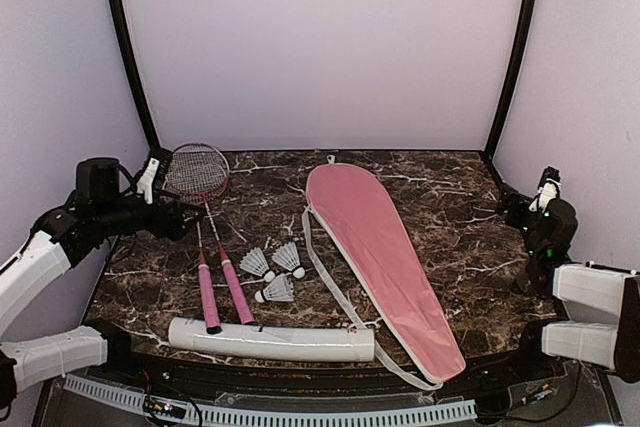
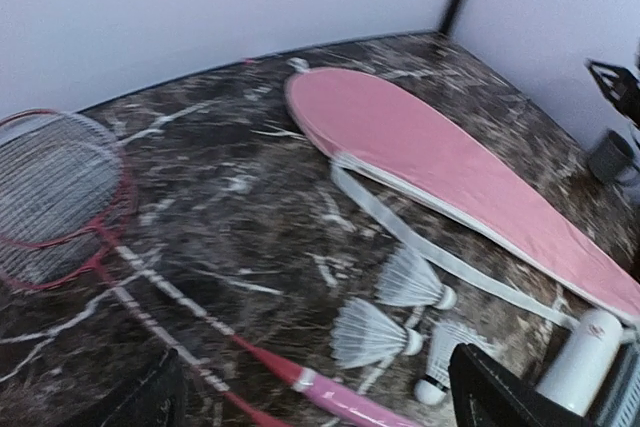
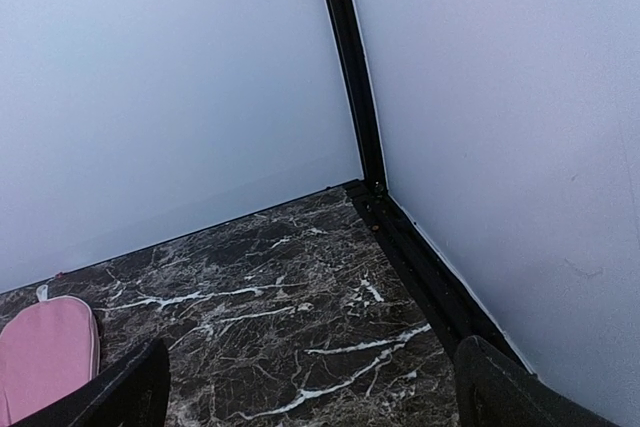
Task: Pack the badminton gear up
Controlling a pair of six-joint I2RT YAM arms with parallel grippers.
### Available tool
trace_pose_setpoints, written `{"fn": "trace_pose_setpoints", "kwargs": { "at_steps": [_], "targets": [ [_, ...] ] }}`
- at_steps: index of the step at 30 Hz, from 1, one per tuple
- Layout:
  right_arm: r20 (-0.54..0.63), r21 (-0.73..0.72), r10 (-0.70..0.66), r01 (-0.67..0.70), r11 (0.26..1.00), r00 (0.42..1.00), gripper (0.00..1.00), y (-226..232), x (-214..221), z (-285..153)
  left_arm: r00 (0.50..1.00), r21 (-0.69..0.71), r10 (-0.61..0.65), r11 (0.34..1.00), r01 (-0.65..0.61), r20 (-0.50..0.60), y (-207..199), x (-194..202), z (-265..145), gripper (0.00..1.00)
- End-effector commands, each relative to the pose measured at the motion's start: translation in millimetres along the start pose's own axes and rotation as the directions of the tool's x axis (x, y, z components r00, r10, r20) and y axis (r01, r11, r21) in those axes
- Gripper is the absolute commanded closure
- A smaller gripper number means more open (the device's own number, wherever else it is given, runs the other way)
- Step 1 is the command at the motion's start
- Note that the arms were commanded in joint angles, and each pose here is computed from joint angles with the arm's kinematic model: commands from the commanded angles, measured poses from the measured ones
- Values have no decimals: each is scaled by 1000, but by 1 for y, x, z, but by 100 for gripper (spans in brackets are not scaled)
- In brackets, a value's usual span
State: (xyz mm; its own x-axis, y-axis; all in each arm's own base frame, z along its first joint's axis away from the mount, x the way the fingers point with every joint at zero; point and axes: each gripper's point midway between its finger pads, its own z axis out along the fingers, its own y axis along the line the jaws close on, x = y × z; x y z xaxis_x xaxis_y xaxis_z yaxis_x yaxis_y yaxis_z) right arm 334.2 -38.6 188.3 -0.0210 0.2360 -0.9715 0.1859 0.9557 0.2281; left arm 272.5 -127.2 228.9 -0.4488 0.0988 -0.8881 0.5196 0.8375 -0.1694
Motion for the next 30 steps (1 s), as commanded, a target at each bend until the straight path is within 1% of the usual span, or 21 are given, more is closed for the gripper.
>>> {"fn": "trace_pose_setpoints", "kwargs": {
  "at_steps": [1,3,4,6,8,11,13,15,20,22,25,30],
  "targets": [
    [27,-13,2,-2,1000,1000,1,3,-9,2,975,415,219,891,-184,-38,-99,16,6,7],
    [21,-12,-2,2,1000,1000,1,3,-8,3,943,507,327,825,-251,-66,-131,37,10,7],
    [19,-12,-2,2,1000,1000,1,3,-7,4,916,535,392,795,-287,-90,-146,51,13,7],
    [17,-14,-2,2,1000,1000,1,4,-7,4,848,571,512,740,-356,-135,-165,78,20,8],
    [18,-19,-2,2,1000,1000,1,5,-8,5,781,627,600,679,-382,-173,-187,105,22,8],
    [18,-22,0,1,1000,1000,1,5,-8,5,703,686,682,610,-396,-201,-210,133,27,10],
    [19,-22,-2,2,1000,1000,0,6,-8,5,647,691,735,575,-438,-201,-219,148,33,10],
    [21,-24,-1,1,1000,1000,1,6,-9,4,604,694,775,537,-478,-184,-227,159,39,10],
    [24,-24,0,1,1000,1000,1,6,-10,4,542,728,817,493,-477,-198,-240,179,52,10],
    [24,-26,0,0,1000,1000,1,6,-10,4,527,744,825,481,-464,-206,-245,186,54,10],
    [28,-27,2,-1,1000,1000,1,7,-11,3,517,763,832,465,-450,-202,-253,194,58,10],
    [27,-29,2,-2,1000,1000,0,7,-11,4,468,784,861,426,-451,-199,-264,211,62,9]
  ]
}}
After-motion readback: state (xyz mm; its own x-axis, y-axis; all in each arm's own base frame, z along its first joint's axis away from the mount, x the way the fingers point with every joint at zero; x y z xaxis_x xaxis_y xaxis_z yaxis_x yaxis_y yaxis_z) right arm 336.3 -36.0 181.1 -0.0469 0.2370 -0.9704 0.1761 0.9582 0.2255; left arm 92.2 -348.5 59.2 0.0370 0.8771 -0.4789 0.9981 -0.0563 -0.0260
